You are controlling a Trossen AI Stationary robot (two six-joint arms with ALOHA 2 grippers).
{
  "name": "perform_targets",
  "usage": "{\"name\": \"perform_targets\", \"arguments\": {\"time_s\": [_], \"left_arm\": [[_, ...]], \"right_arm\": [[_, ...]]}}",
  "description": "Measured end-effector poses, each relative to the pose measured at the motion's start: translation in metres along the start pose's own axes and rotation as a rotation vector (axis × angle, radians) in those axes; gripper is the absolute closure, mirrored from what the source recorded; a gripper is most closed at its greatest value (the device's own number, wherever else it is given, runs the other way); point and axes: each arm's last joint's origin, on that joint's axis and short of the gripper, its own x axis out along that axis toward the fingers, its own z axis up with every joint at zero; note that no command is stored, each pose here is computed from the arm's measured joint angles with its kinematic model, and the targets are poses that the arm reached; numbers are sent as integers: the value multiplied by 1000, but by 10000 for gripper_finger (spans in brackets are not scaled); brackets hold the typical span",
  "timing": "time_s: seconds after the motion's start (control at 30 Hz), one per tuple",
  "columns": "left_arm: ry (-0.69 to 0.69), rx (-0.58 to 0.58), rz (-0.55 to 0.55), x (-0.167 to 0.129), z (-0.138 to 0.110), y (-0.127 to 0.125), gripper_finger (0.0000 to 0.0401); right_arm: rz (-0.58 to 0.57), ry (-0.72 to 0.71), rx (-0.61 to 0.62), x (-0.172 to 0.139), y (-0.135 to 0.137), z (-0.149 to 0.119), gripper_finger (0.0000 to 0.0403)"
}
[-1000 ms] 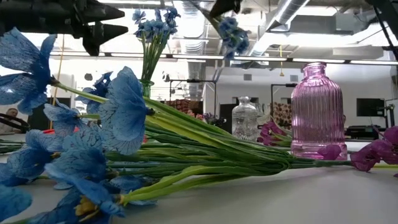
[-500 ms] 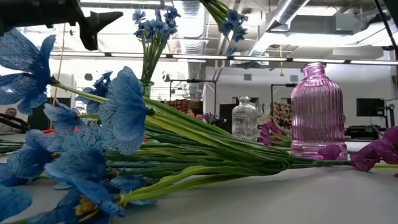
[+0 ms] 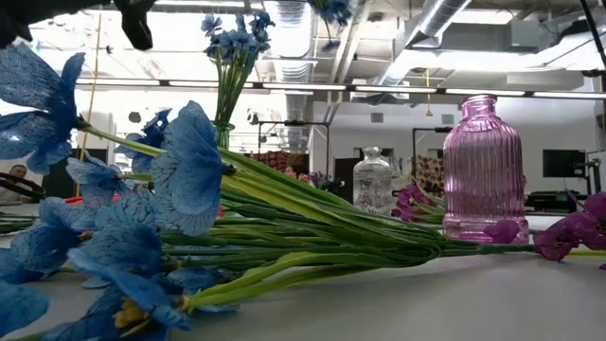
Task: Sort flowers into vase by color
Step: Put the top blue flowers into the green flower vase
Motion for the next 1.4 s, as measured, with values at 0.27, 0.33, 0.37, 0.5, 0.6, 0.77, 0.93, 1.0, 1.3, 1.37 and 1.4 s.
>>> {"name": "perform_targets", "arguments": {"time_s": [0.27,0.33,0.37,0.5,0.6,0.77,0.93,1.0,1.3,1.37,1.4], "left_arm": [[68,-145,-68,18,7,-10,189],[90,-177,-75,24,8,-12,189],[101,-190,-76,27,7,-12,189],[138,-228,-76,42,7,-15,189],[156,-269,-61,53,7,-15,189],[201,-370,-45,72,3,-16,189],[246,-483,-13,92,-3,-14,189],[256,-520,-4,101,-5,-14,189],[282,-592,-8,130,-6,-18,189],[279,-593,-12,135,-5,-19,189],[277,-593,-15,137,-4,-20,189]], "right_arm": [[-71,-128,-195,-13,11,38,368],[-82,-146,-246,-16,13,44,368],[-82,-150,-274,-17,14,46,369],[-88,-166,-297,-20,16,51,370],[-107,-180,-293,-22,16,54,368],[-109,-183,-293,-22,15,54,369],[-111,-184,-291,-22,15,54,368],[-111,-184,-291,-22,15,54,367],[-109,-189,-291,-22,15,54,367],[-109,-190,-292,-23,16,55,366],[-109,-191,-293,-23,16,55,366]]}}
